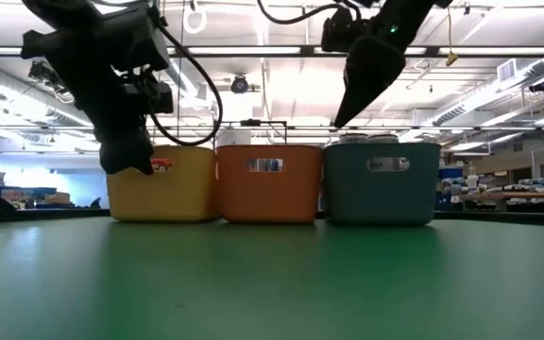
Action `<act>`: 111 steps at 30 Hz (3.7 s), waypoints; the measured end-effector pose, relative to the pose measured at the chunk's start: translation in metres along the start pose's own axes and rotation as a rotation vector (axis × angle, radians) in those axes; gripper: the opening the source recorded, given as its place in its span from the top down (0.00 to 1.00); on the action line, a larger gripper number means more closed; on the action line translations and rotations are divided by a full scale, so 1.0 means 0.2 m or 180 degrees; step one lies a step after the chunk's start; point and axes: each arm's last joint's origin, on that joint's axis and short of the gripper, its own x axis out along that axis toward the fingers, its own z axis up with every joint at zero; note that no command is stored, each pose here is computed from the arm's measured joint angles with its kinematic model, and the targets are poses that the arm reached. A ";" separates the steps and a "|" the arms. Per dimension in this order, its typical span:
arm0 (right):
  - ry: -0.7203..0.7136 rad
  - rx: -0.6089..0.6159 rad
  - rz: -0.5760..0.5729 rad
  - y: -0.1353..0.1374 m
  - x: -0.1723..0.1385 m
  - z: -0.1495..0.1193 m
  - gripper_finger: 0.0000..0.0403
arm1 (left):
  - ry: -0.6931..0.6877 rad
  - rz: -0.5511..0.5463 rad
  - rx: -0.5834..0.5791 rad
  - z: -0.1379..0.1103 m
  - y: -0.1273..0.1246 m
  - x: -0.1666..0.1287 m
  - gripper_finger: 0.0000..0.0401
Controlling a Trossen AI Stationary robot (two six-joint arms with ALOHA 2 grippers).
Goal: Sort soda cans
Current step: Adjust the bins, then return to Home Position
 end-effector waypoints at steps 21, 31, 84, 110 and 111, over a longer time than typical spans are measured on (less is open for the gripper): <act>-0.0117 0.0131 -0.0117 -0.01 -0.19 -0.04 0.46 | -0.0047 -0.0084 -0.0048 0.00 0.11 -0.06 1.00; -0.0144 0.0104 -0.0092 0.01 -0.19 -0.04 0.46 | -0.0144 -0.0313 -0.0229 0.00 0.13 -0.09 1.00; -0.2386 -0.0038 0.0720 0.01 -0.07 -0.69 1.00 | -0.2981 -0.1911 -0.0812 -0.10 0.29 -0.38 1.00; -0.3261 0.0195 0.0643 -0.08 -0.16 -1.14 1.00 | -0.3635 -0.2195 -0.1170 -0.26 0.30 -0.28 1.00; -0.3255 0.0197 0.0635 -0.08 -0.16 -1.14 1.00 | -0.3638 -0.2233 -0.1176 -0.27 0.29 -0.27 1.00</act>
